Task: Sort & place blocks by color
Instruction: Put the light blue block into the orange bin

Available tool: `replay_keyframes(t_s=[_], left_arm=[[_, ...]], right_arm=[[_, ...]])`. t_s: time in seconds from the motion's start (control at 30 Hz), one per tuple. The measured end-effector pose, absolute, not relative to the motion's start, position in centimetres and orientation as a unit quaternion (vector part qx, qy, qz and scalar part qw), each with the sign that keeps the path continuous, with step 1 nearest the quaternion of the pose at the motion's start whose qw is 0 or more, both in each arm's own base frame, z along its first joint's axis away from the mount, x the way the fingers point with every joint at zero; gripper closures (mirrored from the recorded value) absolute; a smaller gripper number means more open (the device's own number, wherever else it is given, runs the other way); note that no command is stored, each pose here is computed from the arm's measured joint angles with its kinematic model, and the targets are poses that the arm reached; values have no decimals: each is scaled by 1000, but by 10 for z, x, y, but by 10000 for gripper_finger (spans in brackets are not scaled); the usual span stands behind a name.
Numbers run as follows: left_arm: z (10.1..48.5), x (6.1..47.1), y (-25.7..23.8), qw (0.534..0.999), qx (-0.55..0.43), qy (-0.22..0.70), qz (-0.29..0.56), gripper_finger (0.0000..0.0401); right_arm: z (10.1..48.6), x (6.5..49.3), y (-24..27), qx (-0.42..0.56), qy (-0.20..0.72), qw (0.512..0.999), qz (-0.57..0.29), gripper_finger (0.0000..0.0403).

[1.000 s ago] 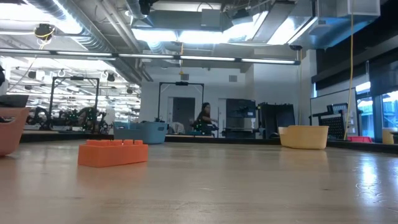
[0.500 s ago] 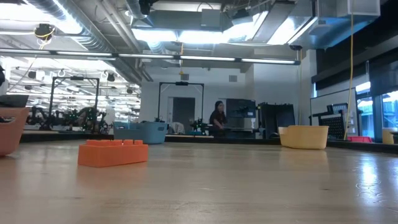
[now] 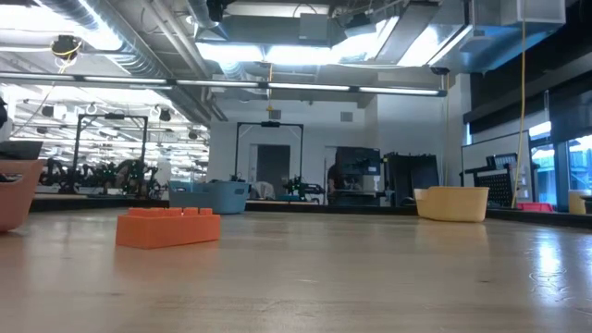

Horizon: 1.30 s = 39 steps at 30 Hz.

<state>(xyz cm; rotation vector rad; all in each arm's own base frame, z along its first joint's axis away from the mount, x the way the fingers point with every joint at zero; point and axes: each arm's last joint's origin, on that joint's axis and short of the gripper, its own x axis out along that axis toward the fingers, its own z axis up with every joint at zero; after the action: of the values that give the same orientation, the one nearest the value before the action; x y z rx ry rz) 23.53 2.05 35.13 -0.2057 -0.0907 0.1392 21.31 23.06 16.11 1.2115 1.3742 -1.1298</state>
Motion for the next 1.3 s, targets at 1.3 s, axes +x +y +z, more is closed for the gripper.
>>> replay_keyframes(t_s=[1.3], left_arm=[[352, 235, 20, 991, -103, -48, 69, 181]], right_arm=[[147, 213, 225, 499, 567, 481, -445, 239]])
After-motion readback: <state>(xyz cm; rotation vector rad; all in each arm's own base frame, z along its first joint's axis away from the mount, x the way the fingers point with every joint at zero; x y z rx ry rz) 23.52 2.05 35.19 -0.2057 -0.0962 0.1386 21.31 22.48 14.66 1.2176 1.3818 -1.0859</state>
